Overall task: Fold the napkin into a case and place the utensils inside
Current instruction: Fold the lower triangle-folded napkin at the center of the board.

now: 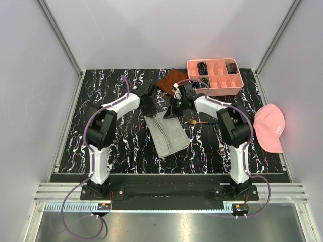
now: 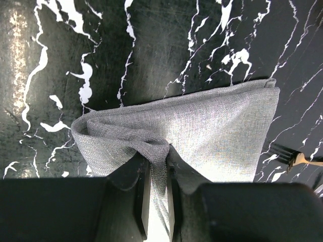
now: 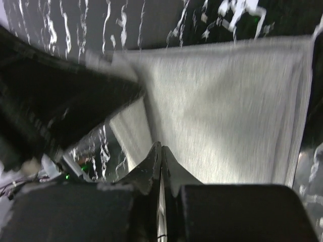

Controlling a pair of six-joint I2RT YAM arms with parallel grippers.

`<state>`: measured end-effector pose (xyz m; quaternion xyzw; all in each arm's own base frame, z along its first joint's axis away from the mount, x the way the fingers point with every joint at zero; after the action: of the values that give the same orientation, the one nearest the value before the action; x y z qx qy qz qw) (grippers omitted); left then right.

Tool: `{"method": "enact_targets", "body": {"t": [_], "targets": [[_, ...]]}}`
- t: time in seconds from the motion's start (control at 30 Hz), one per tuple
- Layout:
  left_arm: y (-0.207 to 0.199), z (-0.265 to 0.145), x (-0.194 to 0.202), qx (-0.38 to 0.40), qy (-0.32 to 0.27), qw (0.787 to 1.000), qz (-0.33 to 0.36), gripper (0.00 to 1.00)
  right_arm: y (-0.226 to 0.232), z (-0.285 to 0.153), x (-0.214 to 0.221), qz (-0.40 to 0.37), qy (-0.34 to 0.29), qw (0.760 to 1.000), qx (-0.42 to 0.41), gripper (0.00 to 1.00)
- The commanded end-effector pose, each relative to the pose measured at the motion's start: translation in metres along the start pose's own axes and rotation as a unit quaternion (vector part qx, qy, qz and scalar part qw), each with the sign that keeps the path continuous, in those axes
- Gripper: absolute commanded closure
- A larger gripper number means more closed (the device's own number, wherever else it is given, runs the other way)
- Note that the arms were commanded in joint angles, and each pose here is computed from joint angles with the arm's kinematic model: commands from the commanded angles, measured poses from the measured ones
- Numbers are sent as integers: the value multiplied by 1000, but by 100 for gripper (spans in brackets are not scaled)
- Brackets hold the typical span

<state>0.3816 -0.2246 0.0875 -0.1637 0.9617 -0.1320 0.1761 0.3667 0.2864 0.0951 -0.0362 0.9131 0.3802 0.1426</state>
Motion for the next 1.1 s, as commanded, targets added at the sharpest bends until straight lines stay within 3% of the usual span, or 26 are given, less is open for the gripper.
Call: {"method": "enact_targets", "body": {"t": [0.0,0.47,0.83,0.97,1.07], "targets": [[-17,-6,-15,25,-30,999,11,82,5,17,-22,-19,-6,1000,-20,97],[-38,4,0,43,-8,999,27,82,-35,50,-1,16,37,999,6,98],[-37,15,1,31,-8,999,28,77,-15,27,-15,0,13,1000,-7,97],[-38,7,-2,34,-17,999,30,68,-12,19,-17,-3,11,1000,-3,95],[-42,-4,-4,47,-22,998,31,54,-9,9,-19,-9,6,1000,2,91]]}}
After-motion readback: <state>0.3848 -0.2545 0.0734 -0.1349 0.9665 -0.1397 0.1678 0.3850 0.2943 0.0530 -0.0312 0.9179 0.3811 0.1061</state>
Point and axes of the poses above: each gripper's point midway between its finger pads, its own z axis out along the fingers, its own y axis along the line the jaws close on, x = y × z, the point moved 5 cm from there along -z, back along the fingers, and after that the axes turned 2 degrees about z, right-handed, at the moved point
